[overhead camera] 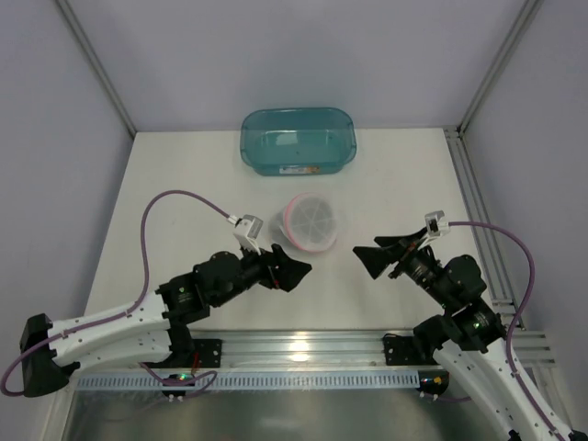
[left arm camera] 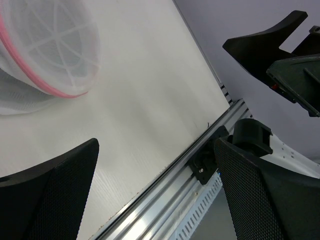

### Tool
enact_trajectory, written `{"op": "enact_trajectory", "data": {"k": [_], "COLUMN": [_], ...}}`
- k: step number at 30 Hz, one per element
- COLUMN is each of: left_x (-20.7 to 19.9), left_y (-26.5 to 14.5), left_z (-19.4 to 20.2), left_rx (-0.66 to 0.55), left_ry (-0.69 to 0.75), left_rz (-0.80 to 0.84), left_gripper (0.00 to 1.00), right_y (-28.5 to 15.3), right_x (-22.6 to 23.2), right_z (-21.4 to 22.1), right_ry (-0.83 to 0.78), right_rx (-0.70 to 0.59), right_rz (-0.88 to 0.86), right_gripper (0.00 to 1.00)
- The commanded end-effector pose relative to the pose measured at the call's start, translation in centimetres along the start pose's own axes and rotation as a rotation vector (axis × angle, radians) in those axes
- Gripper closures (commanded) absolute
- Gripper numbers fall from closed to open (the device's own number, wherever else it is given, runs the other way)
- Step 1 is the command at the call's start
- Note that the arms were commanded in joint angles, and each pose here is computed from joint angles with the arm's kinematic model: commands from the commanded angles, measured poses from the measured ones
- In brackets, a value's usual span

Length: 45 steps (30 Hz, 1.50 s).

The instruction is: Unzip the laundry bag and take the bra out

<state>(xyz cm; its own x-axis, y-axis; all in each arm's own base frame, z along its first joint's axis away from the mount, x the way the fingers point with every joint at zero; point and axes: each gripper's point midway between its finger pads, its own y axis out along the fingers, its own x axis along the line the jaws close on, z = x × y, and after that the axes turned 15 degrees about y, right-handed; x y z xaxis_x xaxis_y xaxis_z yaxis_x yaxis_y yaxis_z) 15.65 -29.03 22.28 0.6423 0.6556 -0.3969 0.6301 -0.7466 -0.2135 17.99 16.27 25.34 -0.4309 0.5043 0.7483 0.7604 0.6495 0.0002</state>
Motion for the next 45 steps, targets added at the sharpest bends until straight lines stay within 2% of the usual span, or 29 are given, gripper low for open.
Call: {"op": "enact_trajectory", "data": {"k": [1, 4, 8, 11, 12, 13, 16, 22, 31, 40, 43, 45], "left_x": [-0.2, 1.0, 3.6, 3.6, 4.2, 3.7, 3.8, 3.5, 5.0, 7.7, 8.3, 8.7], "left_y": [0.1, 0.4, 1.8, 3.4, 4.4, 5.3, 7.7, 11.5, 12.1, 12.9, 13.1, 13.3], "left_z": [-0.4, -0.3, 2.1, 2.8, 4.5, 3.9, 5.2, 6.3, 5.2, 6.0, 5.9, 5.9], "left_rx": [-0.015, -0.034, -0.005, -0.038, -0.016, -0.053, -0.05, -0.049, -0.151, -0.179, -0.2, -0.21], "left_ry": [-0.003, -0.018, -0.043, -0.125, -0.156, -0.193, -0.25, -0.279, -0.292, -0.268, -0.248, -0.238], "left_rz": [0.003, -0.058, -0.189, -0.187, -0.212, -0.195, -0.229, -0.257, -0.349, -0.501, -0.533, -0.545], "left_gripper": [0.01, 0.01, 0.0, 0.01, 0.01, 0.01, 0.01, 0.01, 0.01, 0.01, 0.03, 0.1], "right_y": [-0.2, -0.1, 0.3, 0.7, 0.9, 1.1, 1.5, 1.5, 1.2, 1.0, 0.9, 0.9], "right_x": [1.9, 1.7, 1.5, 0.9, 0.6, -0.2, -0.9, -2.2, -3.3, -3.3, -3.3, -3.1], "right_z": [-1.1, -0.8, 0.2, 1.1, 1.4, 1.9, 2.3, 3.1, 3.4, 3.3, 3.5, 3.4], "right_ry": [0.004, 0.005, -0.031, -0.032, -0.029, -0.022, -0.015, -0.007, -0.031, -0.03, -0.029, -0.03], "right_rx": [-0.024, -0.013, 0.025, 0.039, 0.04, 0.046, 0.061, 0.091, 0.081, 0.084, 0.091, 0.09], "right_rz": [-0.056, -0.052, -0.078, -0.101, -0.101, -0.087, -0.061, -0.012, 0.026, 0.027, 0.029, 0.026], "right_gripper": [0.01, 0.01, 0.01, 0.01, 0.0, 0.01, 0.01, 0.01, 0.0, 0.01, 0.01, 0.01]}}
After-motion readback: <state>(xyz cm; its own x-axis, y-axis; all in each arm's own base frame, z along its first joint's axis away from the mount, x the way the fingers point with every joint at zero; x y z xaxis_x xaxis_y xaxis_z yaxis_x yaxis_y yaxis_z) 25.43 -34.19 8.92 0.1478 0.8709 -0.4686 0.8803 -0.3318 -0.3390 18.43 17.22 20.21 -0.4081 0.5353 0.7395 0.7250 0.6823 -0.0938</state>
